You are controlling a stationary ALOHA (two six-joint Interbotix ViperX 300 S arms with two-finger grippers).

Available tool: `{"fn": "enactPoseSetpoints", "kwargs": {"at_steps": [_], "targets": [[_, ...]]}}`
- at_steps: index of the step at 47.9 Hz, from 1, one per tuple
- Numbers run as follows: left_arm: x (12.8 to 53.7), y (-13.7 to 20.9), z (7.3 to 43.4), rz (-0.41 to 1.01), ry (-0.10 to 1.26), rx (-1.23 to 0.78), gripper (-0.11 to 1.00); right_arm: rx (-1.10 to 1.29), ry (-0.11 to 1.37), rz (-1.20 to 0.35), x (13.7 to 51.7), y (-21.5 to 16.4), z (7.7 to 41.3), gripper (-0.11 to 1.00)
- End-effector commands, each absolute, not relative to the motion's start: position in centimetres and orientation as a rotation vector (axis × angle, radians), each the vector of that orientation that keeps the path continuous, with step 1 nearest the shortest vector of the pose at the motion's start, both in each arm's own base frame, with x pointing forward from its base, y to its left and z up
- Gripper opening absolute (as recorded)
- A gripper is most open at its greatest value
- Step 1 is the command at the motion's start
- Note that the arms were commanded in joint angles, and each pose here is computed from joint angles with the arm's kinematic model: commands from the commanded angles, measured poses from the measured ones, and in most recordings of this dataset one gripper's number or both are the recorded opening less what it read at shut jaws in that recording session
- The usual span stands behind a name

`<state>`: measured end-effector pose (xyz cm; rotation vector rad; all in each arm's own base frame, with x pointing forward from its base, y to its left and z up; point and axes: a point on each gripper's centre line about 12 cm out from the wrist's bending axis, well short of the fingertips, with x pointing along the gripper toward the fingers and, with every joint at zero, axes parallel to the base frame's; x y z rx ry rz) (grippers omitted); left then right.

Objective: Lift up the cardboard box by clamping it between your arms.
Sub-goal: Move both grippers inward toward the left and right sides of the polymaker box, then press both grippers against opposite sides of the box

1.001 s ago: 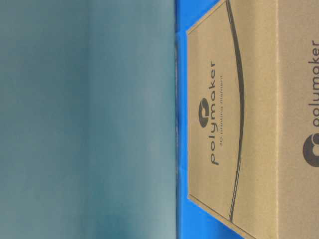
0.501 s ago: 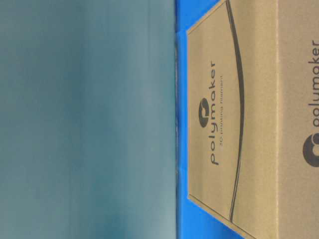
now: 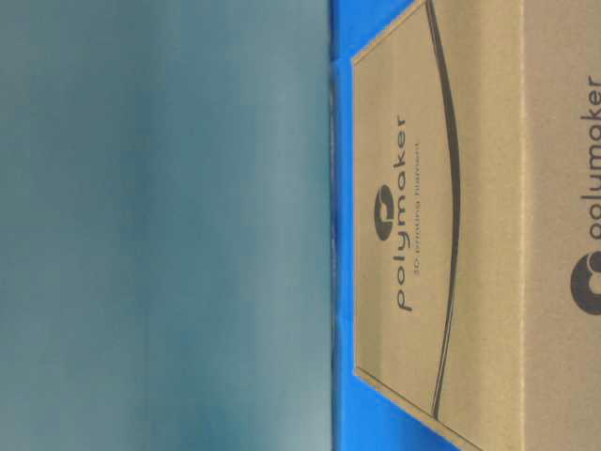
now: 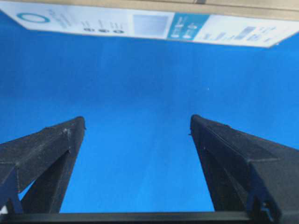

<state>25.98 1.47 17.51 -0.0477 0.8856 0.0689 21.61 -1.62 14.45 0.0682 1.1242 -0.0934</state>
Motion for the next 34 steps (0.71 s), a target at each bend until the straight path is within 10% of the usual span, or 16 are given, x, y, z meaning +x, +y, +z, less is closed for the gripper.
{"fn": "enactPoseSetpoints", "kwargs": {"at_steps": [1,34], "targets": [[27.0,1.5,17.3,0.067,0.883,-0.045,0.88,0.046,1.079,-0.085,22.9,-1.8,14.9,0.99],[32.5,1.7,13.5,0.058,0.889,-0.037,0.88,-0.038,1.072,-0.029,29.8,-2.2,11.1,0.99]]}}
